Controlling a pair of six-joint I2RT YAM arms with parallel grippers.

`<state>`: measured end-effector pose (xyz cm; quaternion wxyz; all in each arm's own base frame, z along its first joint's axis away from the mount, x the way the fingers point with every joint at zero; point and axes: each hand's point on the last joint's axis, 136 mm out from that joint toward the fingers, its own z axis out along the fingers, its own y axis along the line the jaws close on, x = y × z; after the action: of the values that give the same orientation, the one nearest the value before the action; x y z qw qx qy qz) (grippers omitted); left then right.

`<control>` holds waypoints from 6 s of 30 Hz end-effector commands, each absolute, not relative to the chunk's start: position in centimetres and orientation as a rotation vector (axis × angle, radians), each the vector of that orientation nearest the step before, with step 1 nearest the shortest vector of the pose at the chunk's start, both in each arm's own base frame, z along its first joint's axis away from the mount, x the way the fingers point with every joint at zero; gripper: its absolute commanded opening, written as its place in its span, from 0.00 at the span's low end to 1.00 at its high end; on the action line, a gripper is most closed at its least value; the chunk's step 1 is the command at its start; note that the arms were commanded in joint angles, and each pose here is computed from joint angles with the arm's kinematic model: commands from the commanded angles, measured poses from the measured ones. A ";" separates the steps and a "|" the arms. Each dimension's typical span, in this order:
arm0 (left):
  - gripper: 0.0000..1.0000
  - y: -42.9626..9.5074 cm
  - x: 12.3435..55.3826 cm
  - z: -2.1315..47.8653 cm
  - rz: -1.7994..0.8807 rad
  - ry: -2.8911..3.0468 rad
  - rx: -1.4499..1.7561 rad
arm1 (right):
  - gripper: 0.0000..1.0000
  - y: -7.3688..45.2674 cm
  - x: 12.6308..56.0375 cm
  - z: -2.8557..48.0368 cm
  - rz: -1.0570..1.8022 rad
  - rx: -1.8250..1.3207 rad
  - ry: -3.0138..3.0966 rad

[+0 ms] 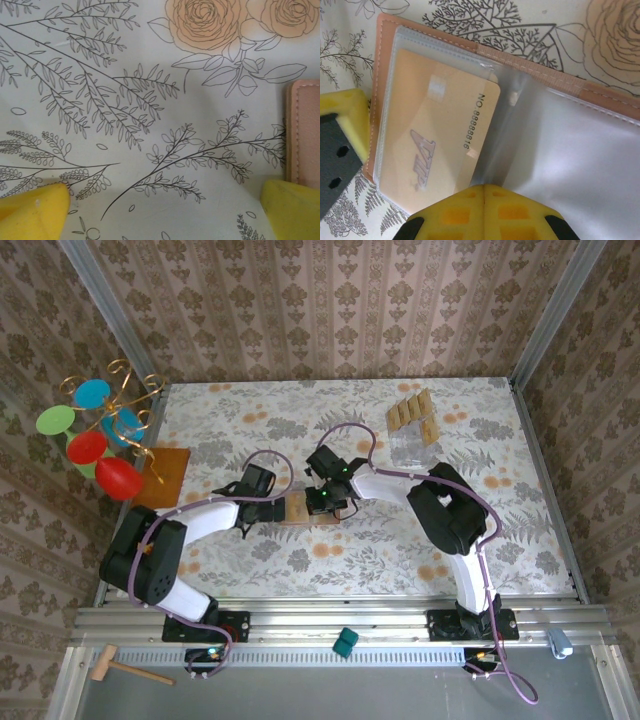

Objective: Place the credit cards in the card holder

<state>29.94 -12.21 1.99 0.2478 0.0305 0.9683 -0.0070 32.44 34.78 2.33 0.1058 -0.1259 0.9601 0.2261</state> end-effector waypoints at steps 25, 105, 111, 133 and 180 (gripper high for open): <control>1.00 -12.1 29.7 5.1 -0.124 2.595 0.065 | 0.05 32.2 31.3 5.9 0.746 -0.274 2.771; 1.00 -24.1 32.3 4.8 -0.690 2.571 0.237 | 0.57 23.0 30.5 -0.5 0.239 -0.154 2.856; 1.00 -25.3 31.5 4.8 -0.746 2.560 0.258 | 0.53 23.0 30.2 -1.1 0.230 -0.148 2.871; 1.00 -23.8 31.6 6.5 -0.694 2.566 0.165 | 0.28 23.0 29.6 -3.2 0.233 -0.134 2.911; 1.00 -28.9 31.1 10.0 -1.055 2.382 0.132 | 0.13 26.0 29.0 -4.0 0.345 -0.169 2.936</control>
<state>31.40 -26.97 6.53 0.2465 0.0459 0.9120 -0.3245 31.93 22.57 1.04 0.1571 -0.0324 0.9850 0.0641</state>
